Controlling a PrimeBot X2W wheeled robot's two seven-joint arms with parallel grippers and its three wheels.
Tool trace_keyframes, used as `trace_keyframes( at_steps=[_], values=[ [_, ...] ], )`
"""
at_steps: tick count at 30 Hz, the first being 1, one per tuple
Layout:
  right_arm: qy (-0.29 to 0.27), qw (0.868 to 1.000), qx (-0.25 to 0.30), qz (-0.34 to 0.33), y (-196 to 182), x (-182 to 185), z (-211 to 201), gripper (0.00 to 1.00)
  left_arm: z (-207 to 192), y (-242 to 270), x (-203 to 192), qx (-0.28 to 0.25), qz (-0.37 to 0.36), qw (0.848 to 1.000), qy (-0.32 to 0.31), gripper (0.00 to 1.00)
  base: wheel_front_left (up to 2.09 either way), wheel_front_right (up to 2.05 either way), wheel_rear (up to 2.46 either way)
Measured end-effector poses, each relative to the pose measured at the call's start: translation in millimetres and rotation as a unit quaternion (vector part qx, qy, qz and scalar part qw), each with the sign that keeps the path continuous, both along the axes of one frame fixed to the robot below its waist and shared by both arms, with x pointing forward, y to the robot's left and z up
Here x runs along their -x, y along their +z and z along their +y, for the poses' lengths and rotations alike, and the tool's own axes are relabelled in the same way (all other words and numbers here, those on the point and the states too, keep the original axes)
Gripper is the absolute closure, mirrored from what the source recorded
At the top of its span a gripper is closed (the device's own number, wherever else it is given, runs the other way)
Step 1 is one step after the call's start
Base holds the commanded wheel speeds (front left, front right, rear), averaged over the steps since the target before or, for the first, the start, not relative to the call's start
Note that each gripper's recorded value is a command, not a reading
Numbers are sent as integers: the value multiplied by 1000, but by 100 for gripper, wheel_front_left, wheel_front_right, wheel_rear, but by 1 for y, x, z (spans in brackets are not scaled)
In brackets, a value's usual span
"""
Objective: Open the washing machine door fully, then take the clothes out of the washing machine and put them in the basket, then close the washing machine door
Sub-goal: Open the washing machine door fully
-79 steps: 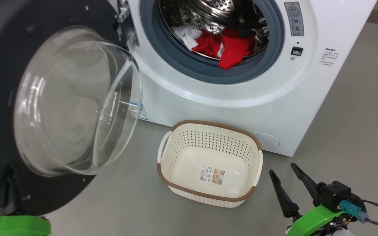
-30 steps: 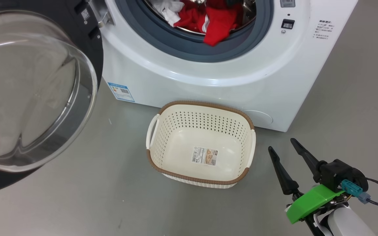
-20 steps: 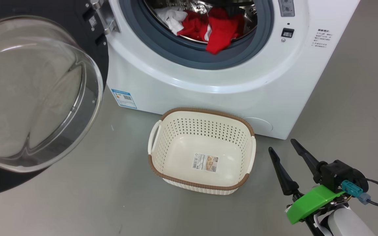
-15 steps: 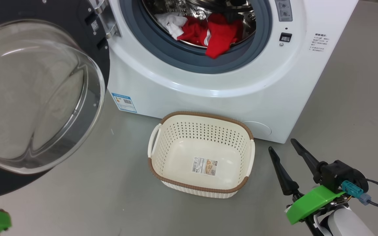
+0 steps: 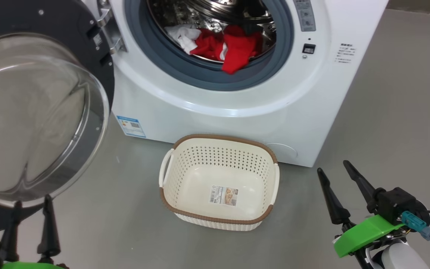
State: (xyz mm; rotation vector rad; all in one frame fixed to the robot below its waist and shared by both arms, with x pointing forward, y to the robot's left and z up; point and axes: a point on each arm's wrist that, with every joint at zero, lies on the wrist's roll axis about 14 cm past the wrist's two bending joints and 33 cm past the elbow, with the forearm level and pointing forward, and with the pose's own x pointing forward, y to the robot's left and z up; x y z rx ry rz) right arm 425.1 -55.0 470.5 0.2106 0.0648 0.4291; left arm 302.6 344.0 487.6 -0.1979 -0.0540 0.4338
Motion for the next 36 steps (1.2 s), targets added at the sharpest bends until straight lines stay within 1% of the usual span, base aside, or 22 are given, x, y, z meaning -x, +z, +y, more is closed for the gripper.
trace_keyframes(
  at_steps=[7,15,29,36],
  values=[
    [-46,999,0,1,0,4,-32,0,-38,-3,-19,17,-4,998,-65,0,0,0,0],
    [-108,994,1,1,1,13,-74,0,-87,-8,-42,25,0,989,-147,0,0,0,0],
    [-193,981,-2,-2,3,32,-130,0,-144,-10,-65,32,1,971,-235,0,0,0,0],
    [-218,976,1,6,-2,44,-147,0,-160,-9,-71,37,-3,966,-257,0,0,0,0]
  ],
)
